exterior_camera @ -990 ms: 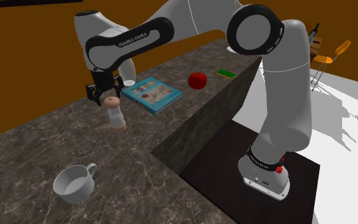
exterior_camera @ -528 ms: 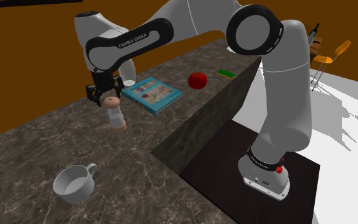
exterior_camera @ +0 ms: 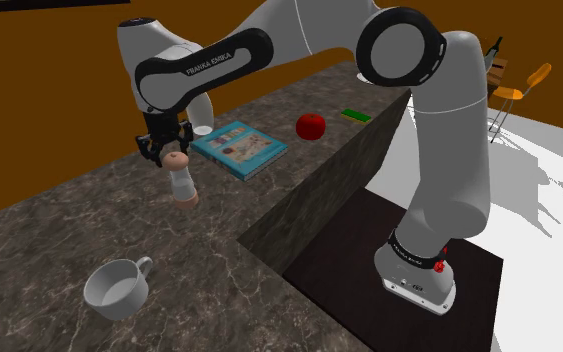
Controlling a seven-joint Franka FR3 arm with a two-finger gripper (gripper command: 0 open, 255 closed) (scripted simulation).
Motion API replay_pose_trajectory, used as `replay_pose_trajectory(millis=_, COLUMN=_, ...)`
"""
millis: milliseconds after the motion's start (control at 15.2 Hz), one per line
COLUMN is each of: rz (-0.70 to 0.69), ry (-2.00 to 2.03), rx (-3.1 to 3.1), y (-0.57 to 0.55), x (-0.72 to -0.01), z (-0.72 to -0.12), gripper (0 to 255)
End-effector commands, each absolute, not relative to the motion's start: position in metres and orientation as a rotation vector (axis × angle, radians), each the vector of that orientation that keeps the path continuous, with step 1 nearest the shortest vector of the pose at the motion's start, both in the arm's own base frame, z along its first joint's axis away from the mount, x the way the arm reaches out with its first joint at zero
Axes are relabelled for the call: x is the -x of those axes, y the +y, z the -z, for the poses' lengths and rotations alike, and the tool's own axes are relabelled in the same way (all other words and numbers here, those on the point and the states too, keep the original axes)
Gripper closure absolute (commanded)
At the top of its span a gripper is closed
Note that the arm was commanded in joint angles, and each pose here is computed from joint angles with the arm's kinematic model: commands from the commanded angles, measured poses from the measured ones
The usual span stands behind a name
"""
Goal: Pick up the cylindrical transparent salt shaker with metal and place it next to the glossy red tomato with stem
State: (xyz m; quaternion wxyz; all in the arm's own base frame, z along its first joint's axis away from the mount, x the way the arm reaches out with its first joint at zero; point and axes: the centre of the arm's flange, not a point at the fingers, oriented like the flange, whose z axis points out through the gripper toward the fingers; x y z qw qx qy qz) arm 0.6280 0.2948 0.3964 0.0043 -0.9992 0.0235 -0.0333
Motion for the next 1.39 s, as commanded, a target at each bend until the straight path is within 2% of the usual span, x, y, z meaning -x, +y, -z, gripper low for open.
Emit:
replay_pose_trajectory(millis=0, rz=0.101, ry=0.073, rx=3.131, y=0.295, x=-0.628, z=-0.395, gripper=255)
replay_pose_trajectory(millis=1320, rz=0.102, ry=0.073, rx=3.131, y=0.295, x=-0.628, z=-0.496, gripper=255)
